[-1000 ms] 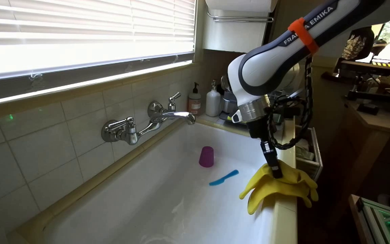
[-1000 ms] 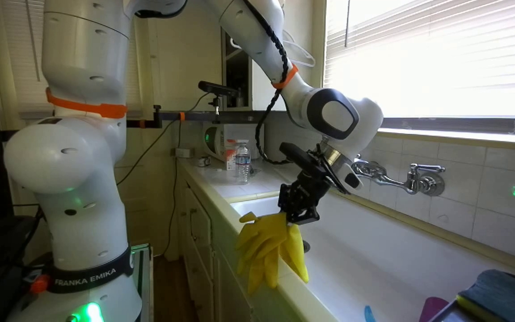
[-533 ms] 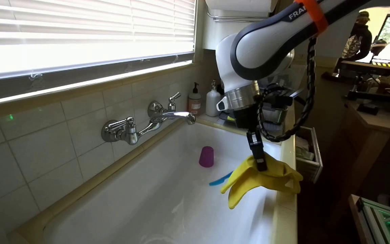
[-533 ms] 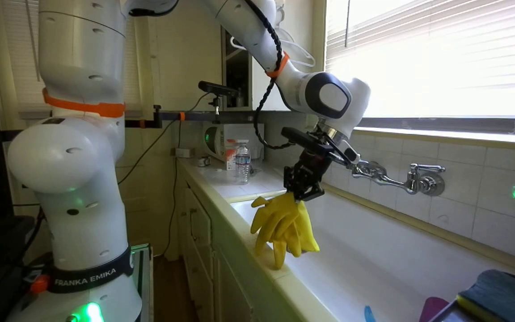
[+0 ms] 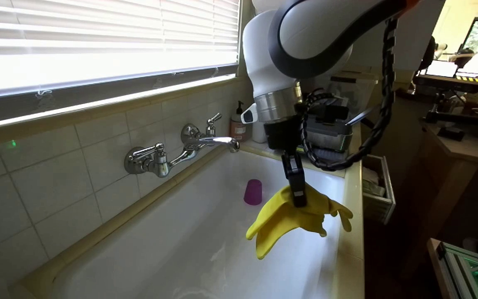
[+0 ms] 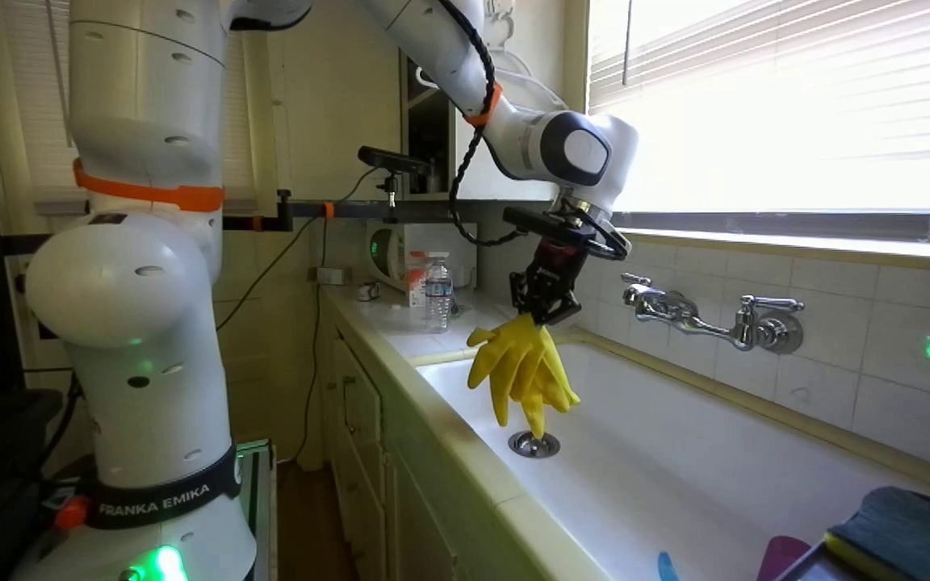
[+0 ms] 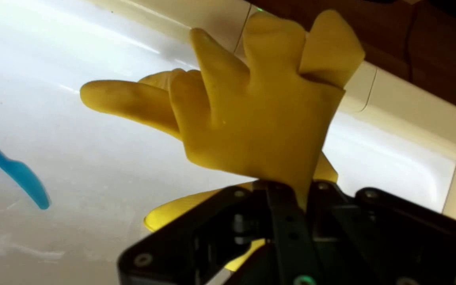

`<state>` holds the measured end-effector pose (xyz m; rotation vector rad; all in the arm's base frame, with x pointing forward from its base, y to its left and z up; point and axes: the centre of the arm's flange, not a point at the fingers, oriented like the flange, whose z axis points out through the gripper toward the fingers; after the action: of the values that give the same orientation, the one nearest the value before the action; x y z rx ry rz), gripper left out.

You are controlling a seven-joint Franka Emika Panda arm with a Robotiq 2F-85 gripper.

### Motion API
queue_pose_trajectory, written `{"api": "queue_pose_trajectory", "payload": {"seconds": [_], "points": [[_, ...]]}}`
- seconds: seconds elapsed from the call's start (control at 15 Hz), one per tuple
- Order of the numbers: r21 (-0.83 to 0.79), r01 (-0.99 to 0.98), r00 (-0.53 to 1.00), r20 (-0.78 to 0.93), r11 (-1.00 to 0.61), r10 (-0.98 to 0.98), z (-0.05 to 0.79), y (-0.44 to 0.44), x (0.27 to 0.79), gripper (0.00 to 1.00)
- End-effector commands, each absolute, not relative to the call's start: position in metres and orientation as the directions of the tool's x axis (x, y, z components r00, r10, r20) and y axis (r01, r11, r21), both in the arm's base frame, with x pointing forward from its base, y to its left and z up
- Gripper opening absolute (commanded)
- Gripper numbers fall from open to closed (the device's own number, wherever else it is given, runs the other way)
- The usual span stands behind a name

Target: Move the gloves and place them on the counter to the left of the sink

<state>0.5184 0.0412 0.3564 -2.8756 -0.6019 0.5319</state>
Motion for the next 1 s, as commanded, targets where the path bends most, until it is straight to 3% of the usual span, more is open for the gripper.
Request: {"api": "queue_pose_trajectory", "payload": {"seconds": [0.0,0.93], "points": [[-0.203,0.398,0.842,-0.306,-0.895,0.444,0.371,0.067,0.532,0.01],[-0.091,0.638,0.743,-0.188,-0.765,0.642,0.381,0.196,0.567,0.01]]}}
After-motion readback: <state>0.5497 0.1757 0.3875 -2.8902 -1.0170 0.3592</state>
